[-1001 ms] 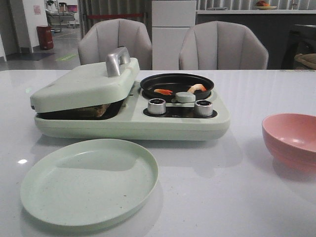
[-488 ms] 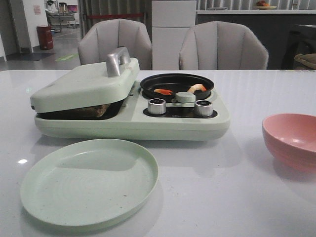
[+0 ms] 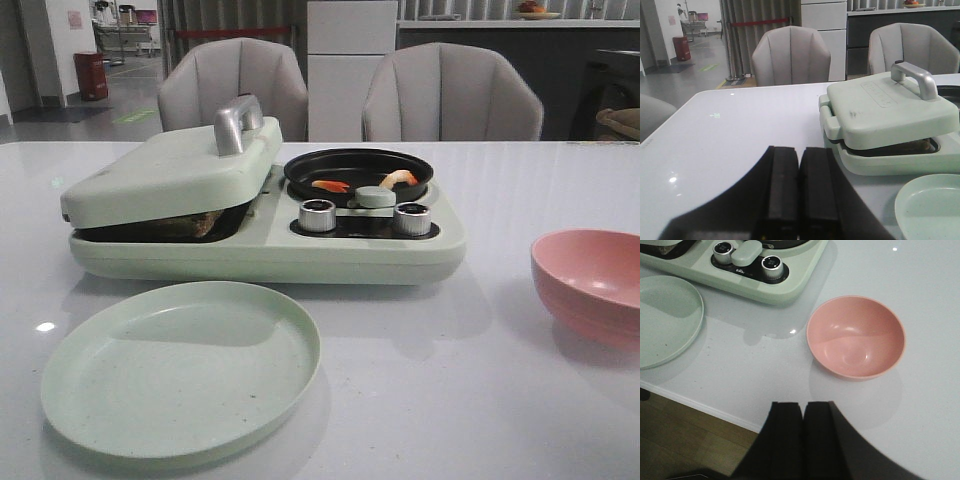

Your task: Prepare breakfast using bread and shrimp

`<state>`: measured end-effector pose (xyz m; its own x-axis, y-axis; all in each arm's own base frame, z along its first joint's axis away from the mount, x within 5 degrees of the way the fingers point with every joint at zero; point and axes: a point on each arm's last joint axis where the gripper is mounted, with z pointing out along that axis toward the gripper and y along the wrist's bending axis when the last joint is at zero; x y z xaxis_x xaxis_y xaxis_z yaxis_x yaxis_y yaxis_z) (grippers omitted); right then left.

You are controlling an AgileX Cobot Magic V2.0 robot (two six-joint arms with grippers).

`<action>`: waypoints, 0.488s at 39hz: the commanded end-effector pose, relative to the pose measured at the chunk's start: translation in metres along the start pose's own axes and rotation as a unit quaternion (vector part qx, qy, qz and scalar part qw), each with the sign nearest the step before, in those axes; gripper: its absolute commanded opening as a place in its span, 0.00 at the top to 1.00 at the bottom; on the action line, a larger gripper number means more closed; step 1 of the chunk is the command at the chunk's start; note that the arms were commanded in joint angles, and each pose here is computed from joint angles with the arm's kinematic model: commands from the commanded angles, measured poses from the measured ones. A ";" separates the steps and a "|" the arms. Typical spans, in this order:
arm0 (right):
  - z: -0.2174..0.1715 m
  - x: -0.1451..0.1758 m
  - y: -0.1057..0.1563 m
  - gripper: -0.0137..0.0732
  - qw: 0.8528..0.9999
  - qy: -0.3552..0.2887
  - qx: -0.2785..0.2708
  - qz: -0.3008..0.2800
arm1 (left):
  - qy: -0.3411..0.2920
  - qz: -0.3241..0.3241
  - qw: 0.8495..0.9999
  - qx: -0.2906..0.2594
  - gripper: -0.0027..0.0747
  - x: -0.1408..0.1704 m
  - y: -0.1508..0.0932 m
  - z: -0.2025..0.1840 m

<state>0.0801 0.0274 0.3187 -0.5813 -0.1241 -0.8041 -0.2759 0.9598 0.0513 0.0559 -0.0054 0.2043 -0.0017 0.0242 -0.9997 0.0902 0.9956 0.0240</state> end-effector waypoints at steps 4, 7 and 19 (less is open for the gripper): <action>-0.005 -0.012 0.000 0.82 0.999 -0.044 -0.001 -0.008 | -0.042 -0.005 0.999 -0.006 0.84 0.000 0.001 -0.001; -0.005 -0.012 0.000 0.82 0.999 -0.044 -0.001 -0.008 | -0.042 -0.005 0.999 -0.006 0.84 0.000 0.001 -0.001; -0.024 0.009 -0.011 0.82 0.962 -0.267 0.047 0.025 | -0.041 -0.005 0.999 -0.006 0.84 0.000 0.001 0.000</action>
<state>0.0631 0.0132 0.3107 -0.3615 0.0001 -0.9324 -0.1955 0.9778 0.0759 0.0559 -0.0054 0.2045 -0.0002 0.0234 -0.9997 0.0900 0.9957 0.0233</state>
